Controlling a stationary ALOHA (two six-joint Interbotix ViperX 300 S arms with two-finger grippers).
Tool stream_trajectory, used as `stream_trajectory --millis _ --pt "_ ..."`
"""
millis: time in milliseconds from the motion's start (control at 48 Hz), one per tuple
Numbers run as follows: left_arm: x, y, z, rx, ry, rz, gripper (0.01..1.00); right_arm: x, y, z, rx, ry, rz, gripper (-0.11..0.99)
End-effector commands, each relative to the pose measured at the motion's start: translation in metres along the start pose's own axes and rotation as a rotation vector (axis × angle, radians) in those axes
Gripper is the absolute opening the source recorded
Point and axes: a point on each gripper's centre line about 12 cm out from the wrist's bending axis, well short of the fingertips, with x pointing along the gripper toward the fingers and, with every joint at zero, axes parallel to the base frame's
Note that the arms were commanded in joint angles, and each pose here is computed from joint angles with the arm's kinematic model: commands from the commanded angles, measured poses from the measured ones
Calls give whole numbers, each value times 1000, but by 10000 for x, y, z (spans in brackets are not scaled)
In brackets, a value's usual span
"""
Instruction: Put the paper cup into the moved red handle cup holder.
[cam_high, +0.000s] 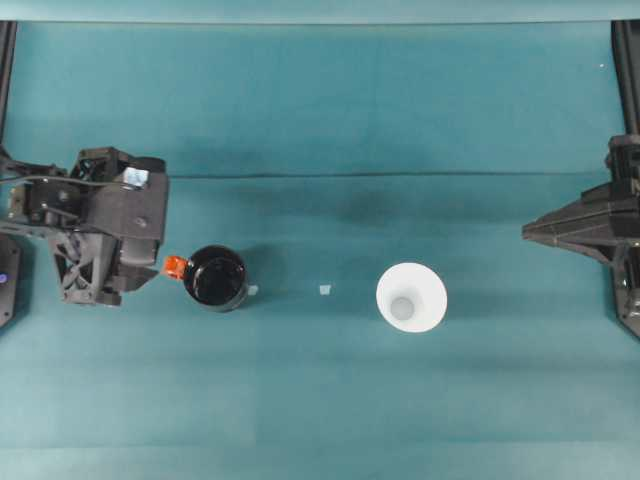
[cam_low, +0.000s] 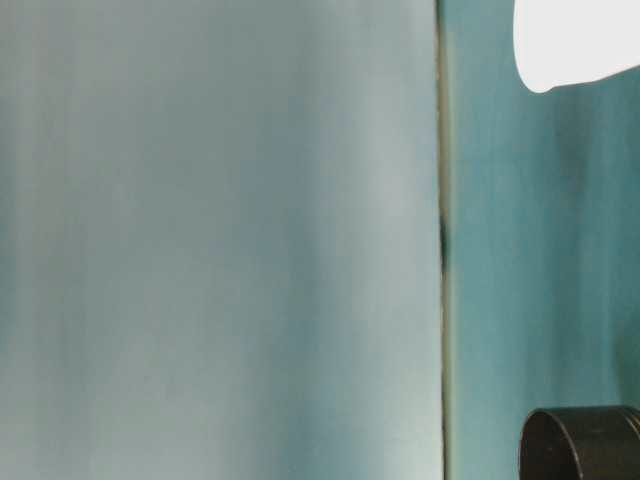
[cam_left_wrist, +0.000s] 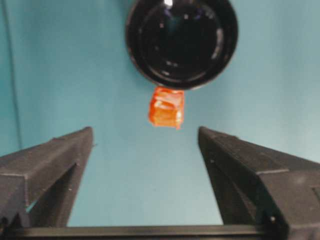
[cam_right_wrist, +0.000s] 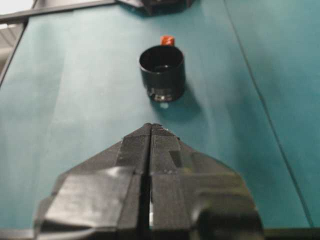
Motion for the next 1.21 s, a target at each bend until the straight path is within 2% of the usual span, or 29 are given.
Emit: stream_trajectory --millis 0,62,208,417,500,792,979,1187 --pt "45 -2 42 6 -6 0 944 1 11 92 11 -21 2 -107" --pt "123 -16 16 9 6 -4 944 2 10 85 11 -20 2 -107" --pt "288 -20 0 12 12 -4 944 2 12 79 11 -18 3 -107" --pt "531 -47 -107 11 55 -14 944 2 9 79 11 -18 1 -107" --pt "585 -43 -111 12 54 -12 944 2 9 79 11 -18 1 -107" --pt "638 -48 -127 11 63 -15 942 2 9 79 11 -18 1 -107" --pt "682 -59 -202 10 78 -18 940 3 8 74 11 -18 1 -107" --pt "719 -63 -214 10 58 -16 939 3 8 73 11 -17 1 -107"
